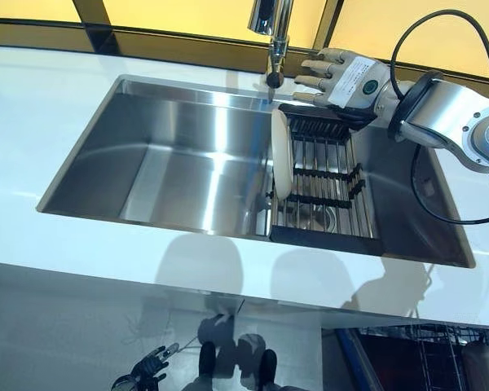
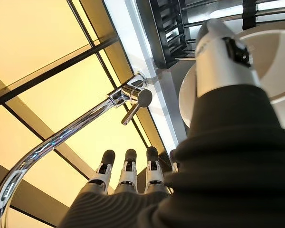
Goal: Take plates into dishwasher
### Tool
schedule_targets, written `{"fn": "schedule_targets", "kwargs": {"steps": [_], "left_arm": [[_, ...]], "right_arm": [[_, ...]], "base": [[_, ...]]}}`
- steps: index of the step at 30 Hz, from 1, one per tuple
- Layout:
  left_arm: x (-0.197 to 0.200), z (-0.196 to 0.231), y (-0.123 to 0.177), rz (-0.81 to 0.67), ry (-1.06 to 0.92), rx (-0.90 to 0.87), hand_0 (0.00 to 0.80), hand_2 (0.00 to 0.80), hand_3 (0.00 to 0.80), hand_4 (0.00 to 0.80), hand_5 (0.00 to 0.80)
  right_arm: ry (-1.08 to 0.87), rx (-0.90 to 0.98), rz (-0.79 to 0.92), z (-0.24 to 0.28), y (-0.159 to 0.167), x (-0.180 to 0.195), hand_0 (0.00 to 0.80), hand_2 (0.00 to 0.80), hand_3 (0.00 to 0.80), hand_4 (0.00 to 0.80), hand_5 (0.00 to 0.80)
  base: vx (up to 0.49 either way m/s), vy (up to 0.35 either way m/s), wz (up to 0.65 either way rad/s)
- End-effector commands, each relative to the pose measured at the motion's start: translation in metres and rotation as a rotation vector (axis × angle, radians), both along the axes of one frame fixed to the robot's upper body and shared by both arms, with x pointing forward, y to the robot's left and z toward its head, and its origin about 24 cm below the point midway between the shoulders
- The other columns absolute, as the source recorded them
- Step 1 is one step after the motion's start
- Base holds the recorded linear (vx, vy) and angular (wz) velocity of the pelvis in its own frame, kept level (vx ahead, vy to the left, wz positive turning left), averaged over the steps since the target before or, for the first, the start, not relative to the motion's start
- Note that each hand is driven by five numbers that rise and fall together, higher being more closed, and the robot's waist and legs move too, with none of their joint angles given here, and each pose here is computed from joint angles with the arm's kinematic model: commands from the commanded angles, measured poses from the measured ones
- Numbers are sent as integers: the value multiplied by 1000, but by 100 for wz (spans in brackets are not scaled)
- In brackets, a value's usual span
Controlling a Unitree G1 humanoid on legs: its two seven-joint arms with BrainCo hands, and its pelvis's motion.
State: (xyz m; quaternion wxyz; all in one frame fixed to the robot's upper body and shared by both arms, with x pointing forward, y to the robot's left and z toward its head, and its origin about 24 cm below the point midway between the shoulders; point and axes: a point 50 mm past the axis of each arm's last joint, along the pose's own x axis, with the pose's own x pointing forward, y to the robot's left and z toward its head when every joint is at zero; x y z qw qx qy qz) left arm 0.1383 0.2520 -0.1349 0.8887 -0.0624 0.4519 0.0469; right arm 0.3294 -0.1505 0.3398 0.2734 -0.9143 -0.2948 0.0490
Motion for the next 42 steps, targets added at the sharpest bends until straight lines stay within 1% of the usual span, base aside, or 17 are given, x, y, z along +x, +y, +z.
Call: {"fn": "schedule_targets", "kwargs": {"steps": [1, 6, 15, 32, 42], "left_arm": [[1, 5, 11, 12, -36, 21, 0, 0, 0, 0, 0], [2, 6, 12, 54, -57, 16, 0, 0, 0, 0, 0], [-5, 8, 30, 114, -25, 101, 0, 0, 0, 0, 0], [-8, 7, 28, 116, -39, 105, 0, 0, 0, 0, 0], [-6, 8, 28, 103, -47, 100, 0, 0, 0, 0, 0]], "right_arm": [[-91, 57, 1, 32, 4, -7, 0, 0, 0, 0, 0], [-72, 65, 19, 30, 10, -10, 0, 0, 0, 0, 0], [-67, 70, 29, 32, 19, -13, 0, 0, 0, 0, 0], [-54, 71, 6, 28, 17, -11, 0, 0, 0, 0, 0], [-17, 43, -9, 16, 16, -6, 0, 0, 0, 0, 0]], "base": [[0, 0, 0], [0, 0, 0], [1, 19, 7], [2, 8, 5], [0, 0, 0]]}}
